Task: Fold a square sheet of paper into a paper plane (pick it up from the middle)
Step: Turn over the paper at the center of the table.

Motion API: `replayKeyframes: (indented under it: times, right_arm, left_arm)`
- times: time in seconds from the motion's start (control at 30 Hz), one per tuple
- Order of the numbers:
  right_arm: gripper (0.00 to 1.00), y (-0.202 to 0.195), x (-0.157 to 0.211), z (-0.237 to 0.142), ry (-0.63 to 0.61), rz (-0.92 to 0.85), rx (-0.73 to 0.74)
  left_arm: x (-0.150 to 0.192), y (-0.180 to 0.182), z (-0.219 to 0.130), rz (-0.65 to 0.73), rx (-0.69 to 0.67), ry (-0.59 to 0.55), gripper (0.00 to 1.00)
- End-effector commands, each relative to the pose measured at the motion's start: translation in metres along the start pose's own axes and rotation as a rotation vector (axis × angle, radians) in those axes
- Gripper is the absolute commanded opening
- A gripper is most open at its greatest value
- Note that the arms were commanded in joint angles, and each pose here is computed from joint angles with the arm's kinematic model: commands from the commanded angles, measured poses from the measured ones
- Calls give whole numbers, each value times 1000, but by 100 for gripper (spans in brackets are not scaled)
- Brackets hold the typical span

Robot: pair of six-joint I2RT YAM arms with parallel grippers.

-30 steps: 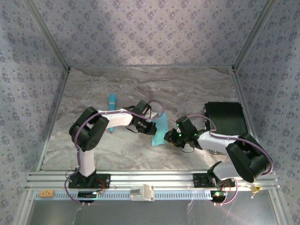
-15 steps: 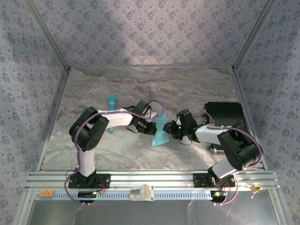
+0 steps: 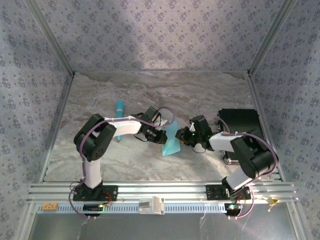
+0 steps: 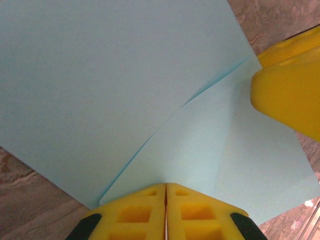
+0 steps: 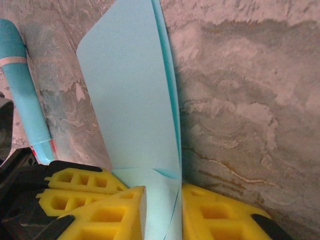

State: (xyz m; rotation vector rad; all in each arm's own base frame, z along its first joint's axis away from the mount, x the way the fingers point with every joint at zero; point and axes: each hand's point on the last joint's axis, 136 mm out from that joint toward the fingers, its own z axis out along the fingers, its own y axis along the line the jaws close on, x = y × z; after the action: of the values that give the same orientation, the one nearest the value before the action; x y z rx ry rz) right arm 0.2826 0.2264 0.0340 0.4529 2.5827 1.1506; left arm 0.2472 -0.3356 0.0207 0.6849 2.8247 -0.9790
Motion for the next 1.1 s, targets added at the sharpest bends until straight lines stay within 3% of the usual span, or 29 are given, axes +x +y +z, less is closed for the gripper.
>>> replayKeyframes:
  times: [0.0,0.3,0.5,0.67,1.07]
  right_arm:
    - [22,-5,2,3,17,3,-7]
    - [16,-7,-2,2,17,-5,-29]
    - [6,-4,-1,-1,29,-25,-57]
    - [5,3,-4,-13,0,-52,-62]
    - [3,29,-22,-84,-116,-340,229]
  left_arm:
    - [6,4,2,-23,-3,23,9]
    - [5,-1,-4,-22,0,20,11]
    - [-6,-16,-20,-6,23,-37,19]
    - [-15,-26,-43,22,6,-114,28]
    - [-38,-34,-126,71,-175,-361,36]
